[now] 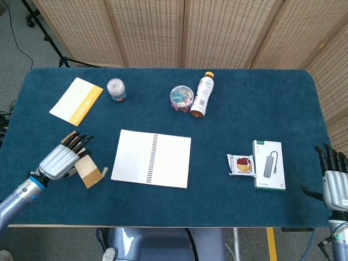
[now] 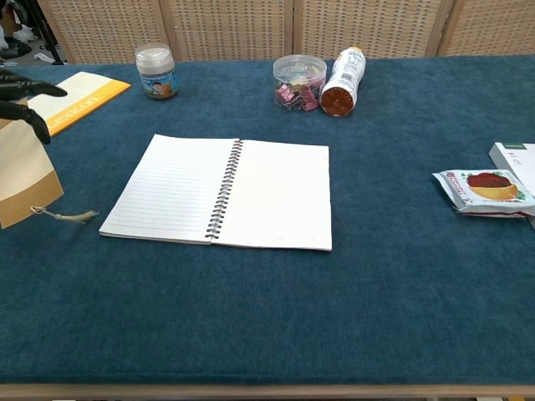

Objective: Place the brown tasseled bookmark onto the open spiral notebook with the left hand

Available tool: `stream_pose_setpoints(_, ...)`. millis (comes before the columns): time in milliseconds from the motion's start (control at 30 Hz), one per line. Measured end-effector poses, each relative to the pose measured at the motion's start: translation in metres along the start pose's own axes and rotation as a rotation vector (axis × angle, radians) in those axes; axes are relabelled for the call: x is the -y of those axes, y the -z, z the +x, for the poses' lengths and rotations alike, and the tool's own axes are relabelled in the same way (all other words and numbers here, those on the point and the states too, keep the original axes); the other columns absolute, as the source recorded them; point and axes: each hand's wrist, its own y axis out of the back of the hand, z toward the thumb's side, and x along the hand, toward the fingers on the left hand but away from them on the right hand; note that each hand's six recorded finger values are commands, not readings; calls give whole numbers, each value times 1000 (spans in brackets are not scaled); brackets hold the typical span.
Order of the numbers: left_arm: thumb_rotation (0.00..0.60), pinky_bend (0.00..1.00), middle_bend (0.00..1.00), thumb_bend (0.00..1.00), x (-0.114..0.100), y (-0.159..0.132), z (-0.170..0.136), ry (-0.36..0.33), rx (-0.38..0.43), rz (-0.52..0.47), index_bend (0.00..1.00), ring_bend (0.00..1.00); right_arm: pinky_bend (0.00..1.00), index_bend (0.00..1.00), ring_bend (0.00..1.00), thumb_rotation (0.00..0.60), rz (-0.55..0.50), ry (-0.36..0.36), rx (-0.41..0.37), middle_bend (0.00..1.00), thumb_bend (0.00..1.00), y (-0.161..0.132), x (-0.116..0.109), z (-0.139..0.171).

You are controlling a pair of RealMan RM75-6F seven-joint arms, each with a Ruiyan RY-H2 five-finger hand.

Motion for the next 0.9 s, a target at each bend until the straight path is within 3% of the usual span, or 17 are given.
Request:
stream_pose_setpoints(167,600,0,0,371,-31,-35,-5,-110,135,65,533,0,0,0,0,600,0,-1,4,0,0,1,0,0)
stream_pose_setpoints(333,600,0,0,369,-44,-62,10,-169,249,130,528,0,0,0,0,600,6,-4,11,0,0,3,1,-2)
stream_pose_setpoints(900,600,0,0,358,-39,-152,142,-250,548,259,531,0,0,0,0,600,9,-6,91,0,0,23,1,-12)
